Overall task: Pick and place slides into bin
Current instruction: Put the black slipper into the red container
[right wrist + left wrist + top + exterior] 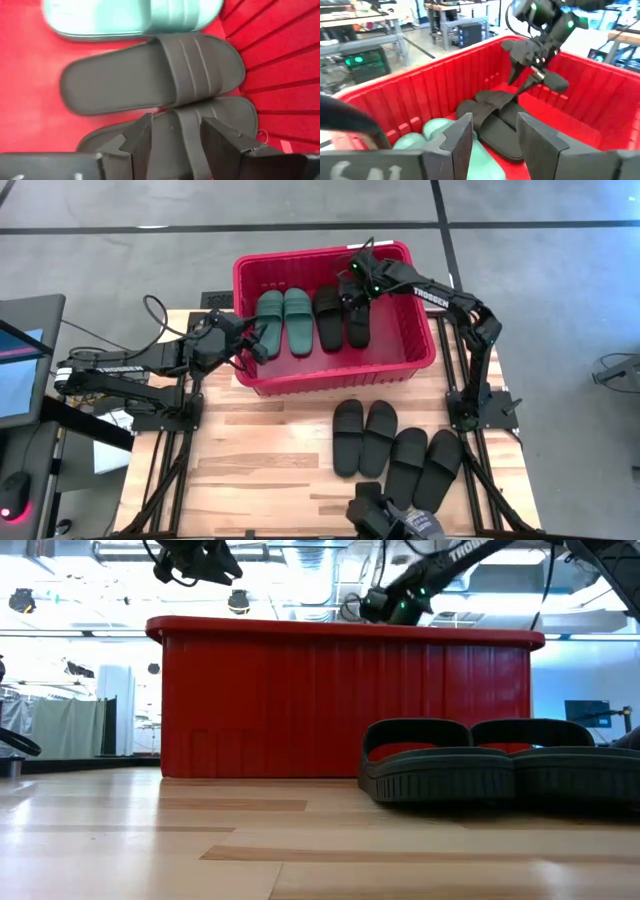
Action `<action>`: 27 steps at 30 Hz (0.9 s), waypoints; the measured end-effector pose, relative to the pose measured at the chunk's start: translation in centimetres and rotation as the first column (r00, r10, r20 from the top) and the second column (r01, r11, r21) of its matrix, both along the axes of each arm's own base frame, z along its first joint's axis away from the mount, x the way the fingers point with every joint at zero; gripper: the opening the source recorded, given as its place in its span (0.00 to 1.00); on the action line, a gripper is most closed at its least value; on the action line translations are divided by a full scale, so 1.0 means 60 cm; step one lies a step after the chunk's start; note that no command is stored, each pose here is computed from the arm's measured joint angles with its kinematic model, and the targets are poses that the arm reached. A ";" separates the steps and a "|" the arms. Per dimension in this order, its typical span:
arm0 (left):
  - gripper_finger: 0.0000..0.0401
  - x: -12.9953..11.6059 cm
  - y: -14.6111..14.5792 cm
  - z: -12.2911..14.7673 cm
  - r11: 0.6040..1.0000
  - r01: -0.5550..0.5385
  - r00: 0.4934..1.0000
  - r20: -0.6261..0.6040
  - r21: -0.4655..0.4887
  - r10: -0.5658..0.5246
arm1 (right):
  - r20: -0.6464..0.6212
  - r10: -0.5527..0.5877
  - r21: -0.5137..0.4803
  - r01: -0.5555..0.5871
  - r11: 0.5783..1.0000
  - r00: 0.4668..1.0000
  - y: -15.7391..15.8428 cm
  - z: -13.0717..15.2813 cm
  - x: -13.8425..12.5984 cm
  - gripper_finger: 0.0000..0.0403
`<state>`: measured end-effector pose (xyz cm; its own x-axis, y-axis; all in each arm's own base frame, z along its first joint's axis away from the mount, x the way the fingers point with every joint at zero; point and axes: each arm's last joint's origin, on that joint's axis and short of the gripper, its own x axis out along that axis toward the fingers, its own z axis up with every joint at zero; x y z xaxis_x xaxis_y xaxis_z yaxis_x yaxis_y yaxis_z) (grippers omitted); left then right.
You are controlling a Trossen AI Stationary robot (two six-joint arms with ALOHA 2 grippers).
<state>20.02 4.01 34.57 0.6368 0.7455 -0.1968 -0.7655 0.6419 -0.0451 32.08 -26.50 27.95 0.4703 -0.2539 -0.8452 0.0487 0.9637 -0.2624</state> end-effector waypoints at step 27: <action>0.35 0.012 -0.020 -0.007 0.878 0.427 0.904 0.112 -0.218 -0.412 | 0.109 0.034 0.100 -0.045 0.994 0.994 0.221 0.233 -0.090 0.38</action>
<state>20.74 2.84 34.16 0.8957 0.3442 -0.2814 -0.4180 0.8675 -0.2695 26.66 -13.22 41.92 0.5669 -0.1482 -0.8103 0.0326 0.9870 -0.1576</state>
